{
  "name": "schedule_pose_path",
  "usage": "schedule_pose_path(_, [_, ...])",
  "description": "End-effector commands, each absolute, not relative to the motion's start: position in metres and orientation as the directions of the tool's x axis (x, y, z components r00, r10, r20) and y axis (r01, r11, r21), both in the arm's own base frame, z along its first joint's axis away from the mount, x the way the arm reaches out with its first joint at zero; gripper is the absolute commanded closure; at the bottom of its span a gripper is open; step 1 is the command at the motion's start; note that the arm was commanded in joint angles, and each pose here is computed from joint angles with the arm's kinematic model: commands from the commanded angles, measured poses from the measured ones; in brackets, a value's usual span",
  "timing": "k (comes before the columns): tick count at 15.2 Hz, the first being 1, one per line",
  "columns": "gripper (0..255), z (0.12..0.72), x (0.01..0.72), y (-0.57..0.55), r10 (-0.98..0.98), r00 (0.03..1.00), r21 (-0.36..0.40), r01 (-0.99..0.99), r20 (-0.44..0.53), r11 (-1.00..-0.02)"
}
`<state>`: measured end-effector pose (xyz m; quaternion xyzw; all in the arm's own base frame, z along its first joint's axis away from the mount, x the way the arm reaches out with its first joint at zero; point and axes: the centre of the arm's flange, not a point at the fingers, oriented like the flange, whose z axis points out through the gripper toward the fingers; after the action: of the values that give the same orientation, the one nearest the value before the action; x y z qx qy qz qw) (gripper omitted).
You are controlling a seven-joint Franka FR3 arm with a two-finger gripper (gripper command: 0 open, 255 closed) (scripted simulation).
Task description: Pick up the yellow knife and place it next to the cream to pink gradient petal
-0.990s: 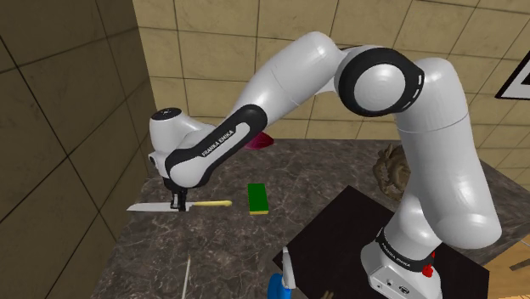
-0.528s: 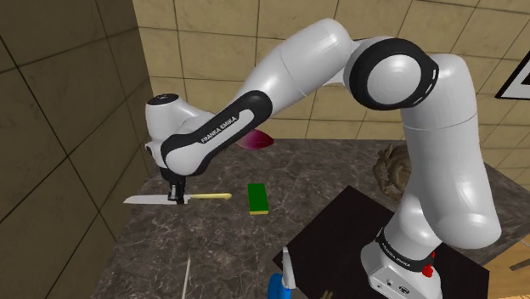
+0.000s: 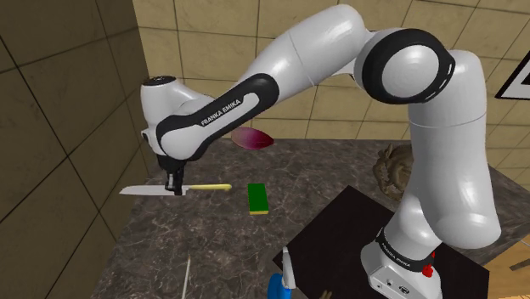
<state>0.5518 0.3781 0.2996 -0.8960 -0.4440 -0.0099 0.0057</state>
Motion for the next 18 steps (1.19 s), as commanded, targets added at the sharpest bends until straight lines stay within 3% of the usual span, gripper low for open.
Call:
schedule_pose_path(1, [255,0.309,0.551,0.378,0.796,0.605,-0.002,0.796,0.022,-0.606])
schedule_pose_path(18, [255,0.309,0.696,0.207,0.796,0.606,-0.002,0.796,0.022,-0.606])
